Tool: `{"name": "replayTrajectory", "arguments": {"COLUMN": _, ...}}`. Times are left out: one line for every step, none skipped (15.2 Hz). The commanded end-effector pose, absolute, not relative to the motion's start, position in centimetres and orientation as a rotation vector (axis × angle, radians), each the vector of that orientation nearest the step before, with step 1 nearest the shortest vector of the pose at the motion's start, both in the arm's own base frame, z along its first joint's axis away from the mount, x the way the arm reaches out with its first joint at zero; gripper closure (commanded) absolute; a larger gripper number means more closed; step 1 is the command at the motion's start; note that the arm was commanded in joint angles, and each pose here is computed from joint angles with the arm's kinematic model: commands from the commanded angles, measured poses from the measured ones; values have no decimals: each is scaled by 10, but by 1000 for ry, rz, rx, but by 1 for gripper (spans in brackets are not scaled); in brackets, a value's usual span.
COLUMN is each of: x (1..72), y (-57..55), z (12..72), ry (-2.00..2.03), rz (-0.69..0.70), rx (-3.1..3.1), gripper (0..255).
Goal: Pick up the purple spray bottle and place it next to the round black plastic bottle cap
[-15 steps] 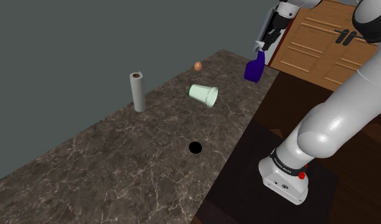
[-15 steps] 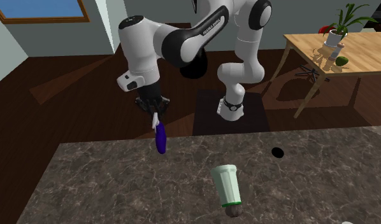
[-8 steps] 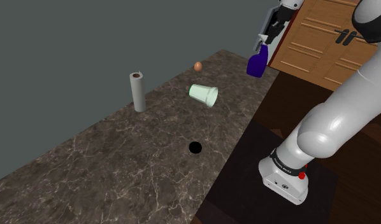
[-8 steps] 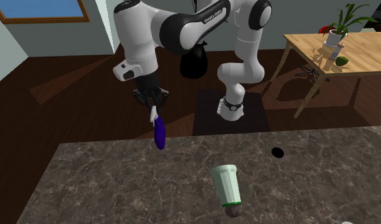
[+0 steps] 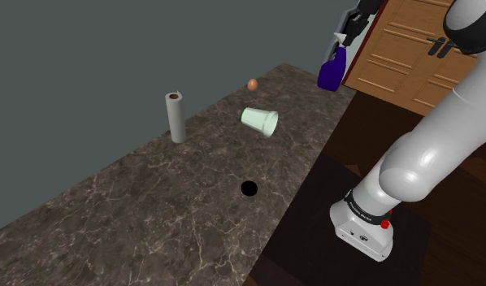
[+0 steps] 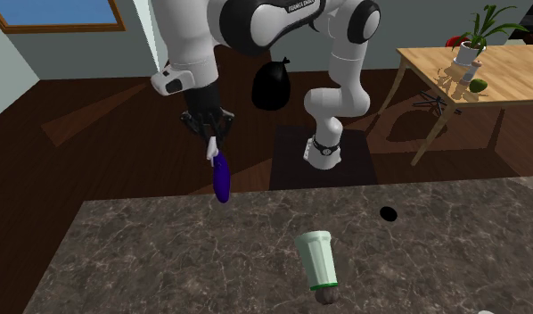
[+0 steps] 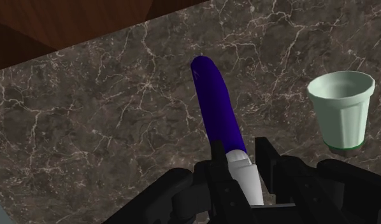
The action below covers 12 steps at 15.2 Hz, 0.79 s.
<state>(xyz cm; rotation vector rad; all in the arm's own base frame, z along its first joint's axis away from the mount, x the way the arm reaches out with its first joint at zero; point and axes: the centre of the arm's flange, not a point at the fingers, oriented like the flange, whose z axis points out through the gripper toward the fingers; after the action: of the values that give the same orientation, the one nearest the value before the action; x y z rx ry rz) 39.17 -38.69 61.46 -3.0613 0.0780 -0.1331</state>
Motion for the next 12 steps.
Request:
{"name": "replayTrajectory", "arguments": {"x": 392, "y": -387, "z": 625, "ry": 78, "rz": -133, "rx": -3061, "gripper": 255}}
{"name": "replayTrajectory", "arguments": {"x": 392, "y": -387, "z": 630, "ry": 78, "rz": -133, "rx": -3061, "gripper": 255}}
{"name": "replayTrajectory", "arguments": {"x": 392, "y": -387, "z": 635, "ry": 78, "rz": -133, "rx": -3061, "gripper": 255}}
{"name": "replayTrajectory", "arguments": {"x": 392, "y": -387, "z": 641, "ry": 78, "rz": -133, "rx": -3061, "gripper": 255}}
{"name": "replayTrajectory", "arguments": {"x": 392, "y": -387, "z": 646, "ry": 78, "rz": -133, "rx": -3061, "gripper": 255}}
{"name": "replayTrajectory", "arguments": {"x": 392, "y": -387, "z": 651, "ry": 78, "rz": -133, "rx": -3061, "gripper": 255}}
{"name": "replayTrajectory", "arguments": {"x": 392, "y": -387, "z": 656, "ry": 78, "rz": -133, "rx": -3061, "gripper": 255}}
{"name": "replayTrajectory", "arguments": {"x": 392, "y": -387, "z": 662, "ry": 78, "rz": -133, "rx": -3061, "gripper": 255}}
{"name": "replayTrajectory", "arguments": {"x": 392, "y": -387, "z": 667, "ry": 78, "rz": -133, "rx": -3061, "gripper": 255}}
{"name": "replayTrajectory", "arguments": {"x": 392, "y": -387, "z": 672, "ry": 78, "rz": -133, "rx": -3061, "gripper": 255}}
{"name": "replayTrajectory", "arguments": {"x": 392, "y": -387, "z": 678, "ry": 78, "rz": -133, "rx": -3061, "gripper": 255}}
{"name": "replayTrajectory", "arguments": {"x": 392, "y": -387, "z": 683, "ry": 78, "rz": -133, "rx": -3061, "gripper": 255}}
